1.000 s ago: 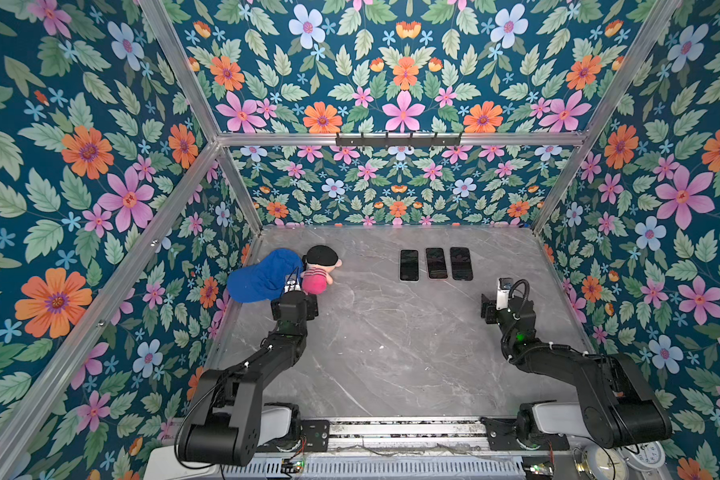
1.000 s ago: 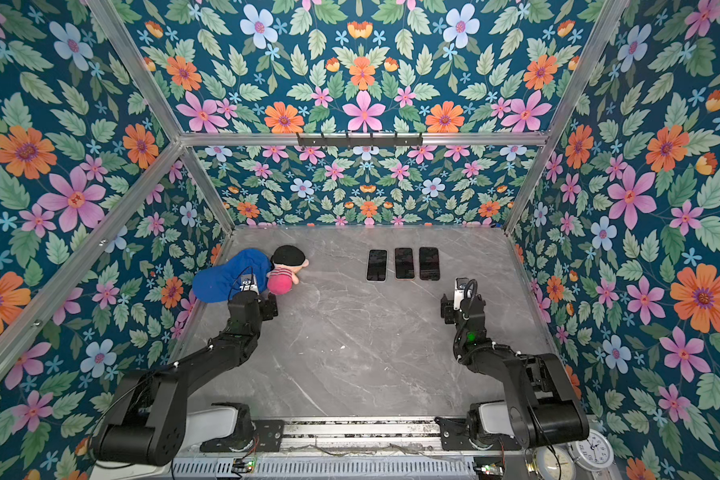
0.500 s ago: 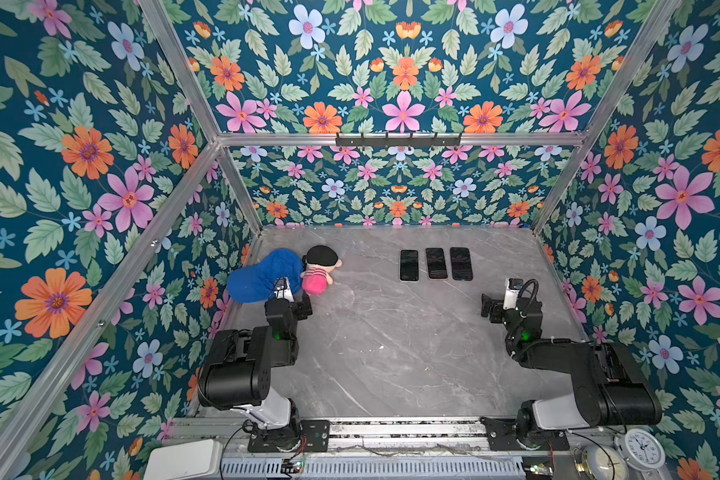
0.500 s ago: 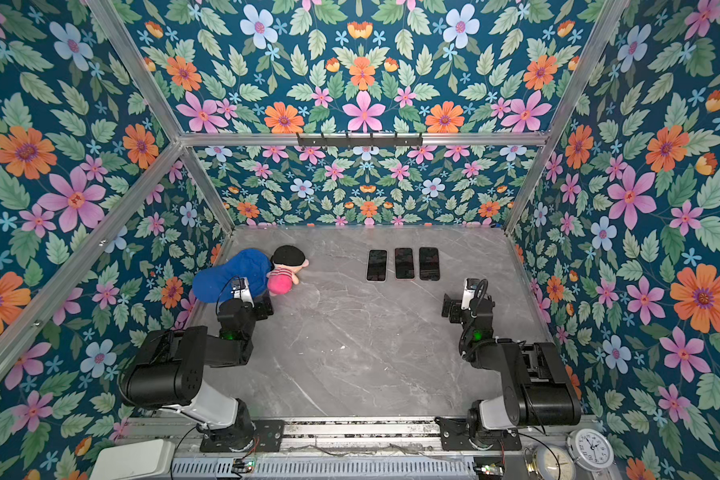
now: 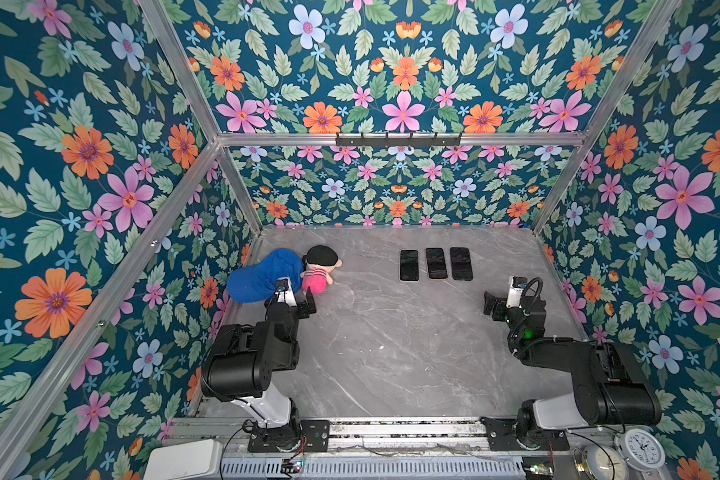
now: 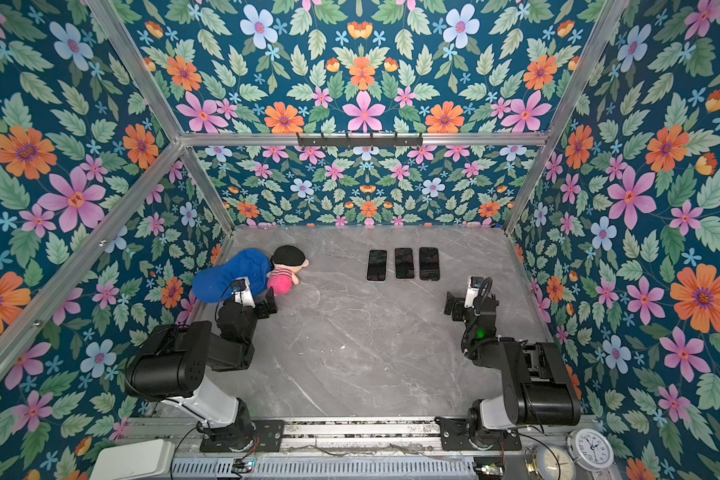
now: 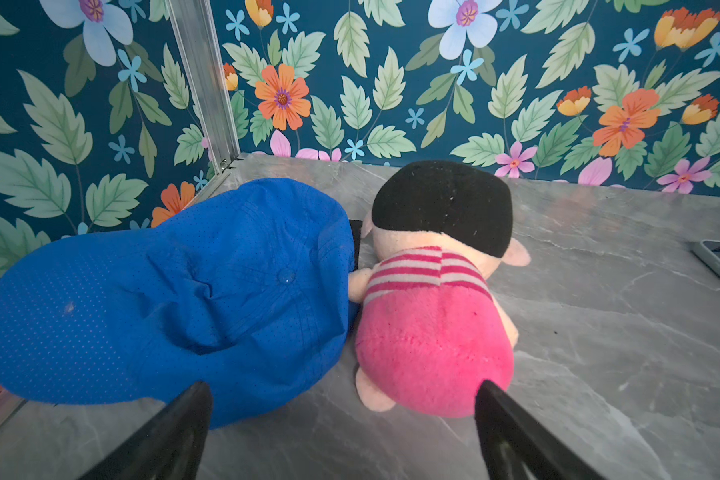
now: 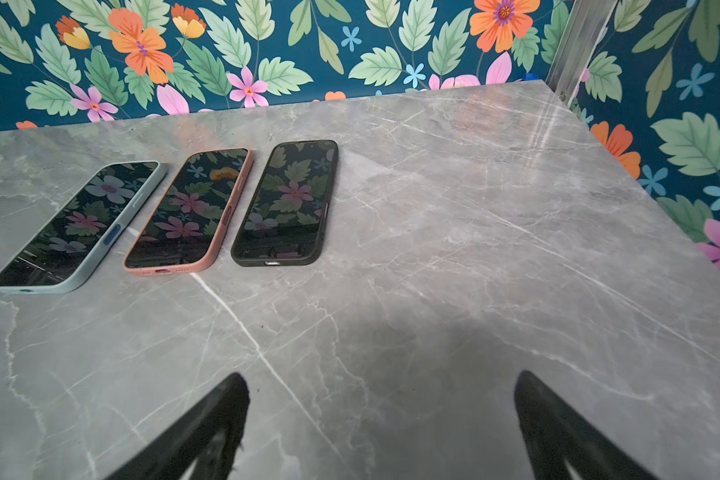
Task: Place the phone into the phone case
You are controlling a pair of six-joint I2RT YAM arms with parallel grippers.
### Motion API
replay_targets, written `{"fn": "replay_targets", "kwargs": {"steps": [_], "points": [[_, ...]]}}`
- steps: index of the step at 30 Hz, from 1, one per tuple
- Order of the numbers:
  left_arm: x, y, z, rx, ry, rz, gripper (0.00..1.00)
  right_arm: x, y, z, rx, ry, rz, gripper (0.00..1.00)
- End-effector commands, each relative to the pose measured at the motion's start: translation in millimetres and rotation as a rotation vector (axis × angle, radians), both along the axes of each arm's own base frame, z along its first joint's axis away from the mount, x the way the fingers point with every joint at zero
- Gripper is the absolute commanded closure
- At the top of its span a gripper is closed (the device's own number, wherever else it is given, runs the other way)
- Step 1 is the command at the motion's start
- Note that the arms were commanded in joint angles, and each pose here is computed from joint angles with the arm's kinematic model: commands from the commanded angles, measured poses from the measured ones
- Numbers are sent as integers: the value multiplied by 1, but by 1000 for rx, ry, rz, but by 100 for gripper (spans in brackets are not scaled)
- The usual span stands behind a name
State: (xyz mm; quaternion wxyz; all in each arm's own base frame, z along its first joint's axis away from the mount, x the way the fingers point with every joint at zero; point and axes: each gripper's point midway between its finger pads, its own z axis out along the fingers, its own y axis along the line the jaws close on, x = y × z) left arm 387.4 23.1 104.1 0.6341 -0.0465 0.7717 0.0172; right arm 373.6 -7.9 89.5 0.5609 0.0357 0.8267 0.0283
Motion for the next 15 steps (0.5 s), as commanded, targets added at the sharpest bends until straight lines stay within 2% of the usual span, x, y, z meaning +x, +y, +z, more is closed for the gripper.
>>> {"fn": "replay_targets", "kwargs": {"steps": [1, 15], "points": [[1, 0, 9, 12, -36, -3, 0, 4, 3, 7, 12, -25, 20, 1], [6, -3, 7, 36, -13, -2, 0, 3, 2, 7, 17, -24, 22, 1]]}}
